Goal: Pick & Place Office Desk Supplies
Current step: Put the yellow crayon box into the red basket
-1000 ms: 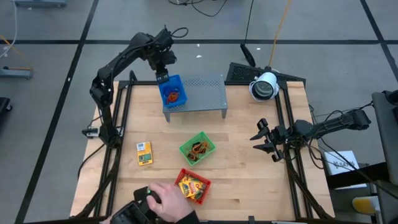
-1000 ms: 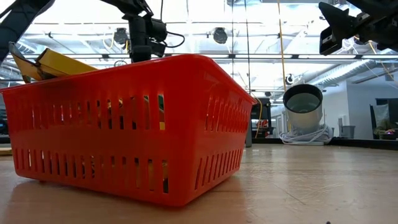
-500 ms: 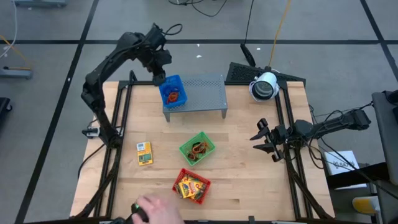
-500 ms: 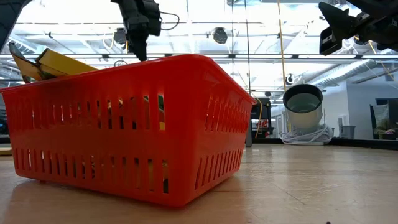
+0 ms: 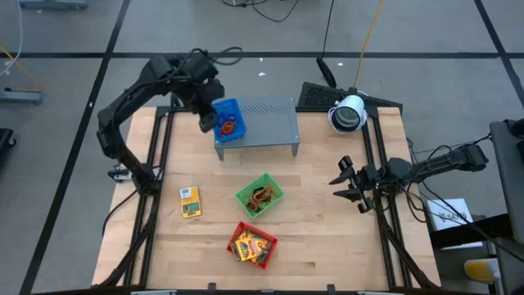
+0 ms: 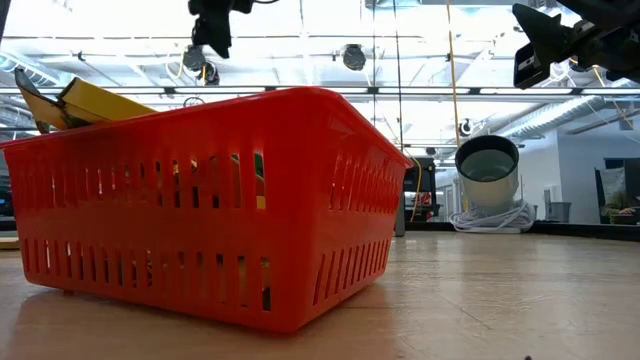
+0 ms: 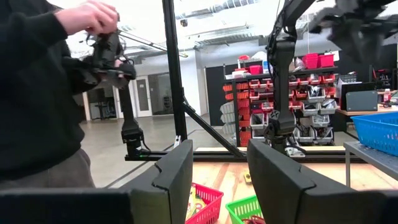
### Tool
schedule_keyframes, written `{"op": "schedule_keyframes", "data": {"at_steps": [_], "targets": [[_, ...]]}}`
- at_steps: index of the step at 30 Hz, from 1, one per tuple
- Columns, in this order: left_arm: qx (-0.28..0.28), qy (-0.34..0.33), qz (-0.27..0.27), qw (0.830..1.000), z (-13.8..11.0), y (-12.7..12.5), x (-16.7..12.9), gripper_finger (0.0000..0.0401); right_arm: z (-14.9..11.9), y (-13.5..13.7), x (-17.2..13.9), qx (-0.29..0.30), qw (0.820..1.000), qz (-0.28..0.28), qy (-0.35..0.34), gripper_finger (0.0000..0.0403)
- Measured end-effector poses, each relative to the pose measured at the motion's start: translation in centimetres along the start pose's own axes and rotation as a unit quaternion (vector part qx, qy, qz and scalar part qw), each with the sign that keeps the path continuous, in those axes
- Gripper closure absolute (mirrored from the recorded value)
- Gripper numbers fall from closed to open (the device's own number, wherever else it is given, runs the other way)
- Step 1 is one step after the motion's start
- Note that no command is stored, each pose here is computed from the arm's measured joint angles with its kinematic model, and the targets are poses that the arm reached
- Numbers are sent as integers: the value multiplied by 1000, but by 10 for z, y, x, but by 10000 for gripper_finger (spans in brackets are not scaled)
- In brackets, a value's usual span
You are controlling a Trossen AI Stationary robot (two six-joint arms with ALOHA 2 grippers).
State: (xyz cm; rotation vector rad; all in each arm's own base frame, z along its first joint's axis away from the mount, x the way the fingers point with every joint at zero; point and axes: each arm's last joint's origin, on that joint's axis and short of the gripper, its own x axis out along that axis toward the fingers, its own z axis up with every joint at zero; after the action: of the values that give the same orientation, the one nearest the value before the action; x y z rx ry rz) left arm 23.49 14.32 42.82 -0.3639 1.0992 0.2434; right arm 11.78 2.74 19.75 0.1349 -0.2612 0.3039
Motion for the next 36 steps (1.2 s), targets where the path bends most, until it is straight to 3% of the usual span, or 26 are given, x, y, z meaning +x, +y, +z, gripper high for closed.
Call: {"op": "schedule_keyframes", "data": {"at_steps": [6,16,25,36], "targets": [[-85,19,-31,996,0,-32,9,248,0,0,0,0,1000,0,0,261],[-122,98,-38,987,-32,-77,35,247,0,0,0,0,1000,0,0,261],[-50,67,-30,996,-72,-112,42,247,0,0,0,0,1000,0,0,261],[44,101,-34,993,-115,-154,57,247,0,0,0,0,1000,0,0,261]]}}
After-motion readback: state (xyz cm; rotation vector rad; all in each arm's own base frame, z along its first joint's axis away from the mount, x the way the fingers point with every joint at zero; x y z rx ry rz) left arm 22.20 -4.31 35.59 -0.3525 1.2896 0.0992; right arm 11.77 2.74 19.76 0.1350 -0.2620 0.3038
